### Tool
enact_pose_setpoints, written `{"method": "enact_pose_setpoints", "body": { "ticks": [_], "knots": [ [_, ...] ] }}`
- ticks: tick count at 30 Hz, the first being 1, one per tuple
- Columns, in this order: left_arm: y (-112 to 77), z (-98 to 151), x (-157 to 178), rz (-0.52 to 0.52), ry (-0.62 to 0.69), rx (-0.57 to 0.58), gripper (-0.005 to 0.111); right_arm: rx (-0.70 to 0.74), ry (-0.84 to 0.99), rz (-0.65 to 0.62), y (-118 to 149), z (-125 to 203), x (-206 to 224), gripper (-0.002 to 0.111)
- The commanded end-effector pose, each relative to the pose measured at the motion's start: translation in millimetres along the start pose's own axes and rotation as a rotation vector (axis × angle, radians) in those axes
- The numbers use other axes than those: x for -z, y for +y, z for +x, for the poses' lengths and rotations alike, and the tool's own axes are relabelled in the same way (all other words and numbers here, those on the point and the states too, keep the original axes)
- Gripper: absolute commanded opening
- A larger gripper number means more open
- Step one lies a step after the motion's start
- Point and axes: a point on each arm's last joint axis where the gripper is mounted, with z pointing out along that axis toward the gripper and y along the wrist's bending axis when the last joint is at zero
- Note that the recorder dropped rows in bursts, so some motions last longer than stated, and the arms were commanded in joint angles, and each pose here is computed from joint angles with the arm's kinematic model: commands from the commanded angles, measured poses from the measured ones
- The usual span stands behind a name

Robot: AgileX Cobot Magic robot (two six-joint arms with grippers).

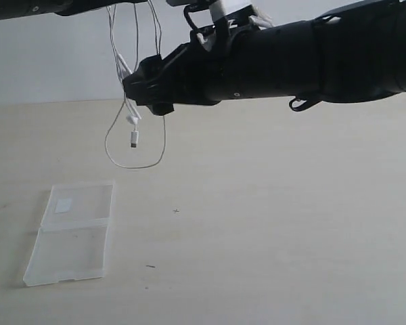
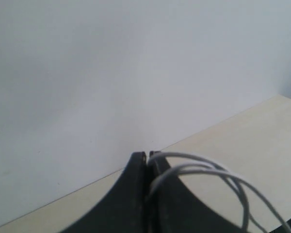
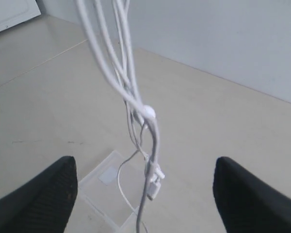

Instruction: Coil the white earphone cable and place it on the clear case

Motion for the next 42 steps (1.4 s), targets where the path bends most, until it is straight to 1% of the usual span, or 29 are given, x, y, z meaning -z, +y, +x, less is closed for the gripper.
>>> {"method": "enact_pose_setpoints", "body": {
  "ticks": [1, 20, 29, 35, 39, 42],
  "knots": [
    [-1.6, 1, 0, 0.007, 0.003, 0.015, 0.000, -0.027, 0.000, -0.042, 1, -1, -12, 0.075],
    [-2.3, 1, 0, 0.015, 0.006, 0.045, 0.000, -0.039, -0.024, -0.068, -5, -14, -47, 0.075],
    [-2.5, -1, 0, 0.017, 0.001, 0.047, 0.000, -0.062, -0.013, -0.066, -8, -9, -55, 0.074],
    [-3.4, -6, 1, 0.027, -0.011, 0.048, 0.000, -0.076, -0.013, -0.063, -8, -8, -57, 0.068],
    [-3.7, -6, 1, 0.031, -0.009, 0.054, 0.000, -0.114, -0.025, -0.051, -10, -9, -57, 0.059],
    [-3.9, -6, 1, 0.033, -0.007, 0.063, 0.000, -0.114, -0.025, -0.049, -10, -9, -57, 0.053]
  ]
}}
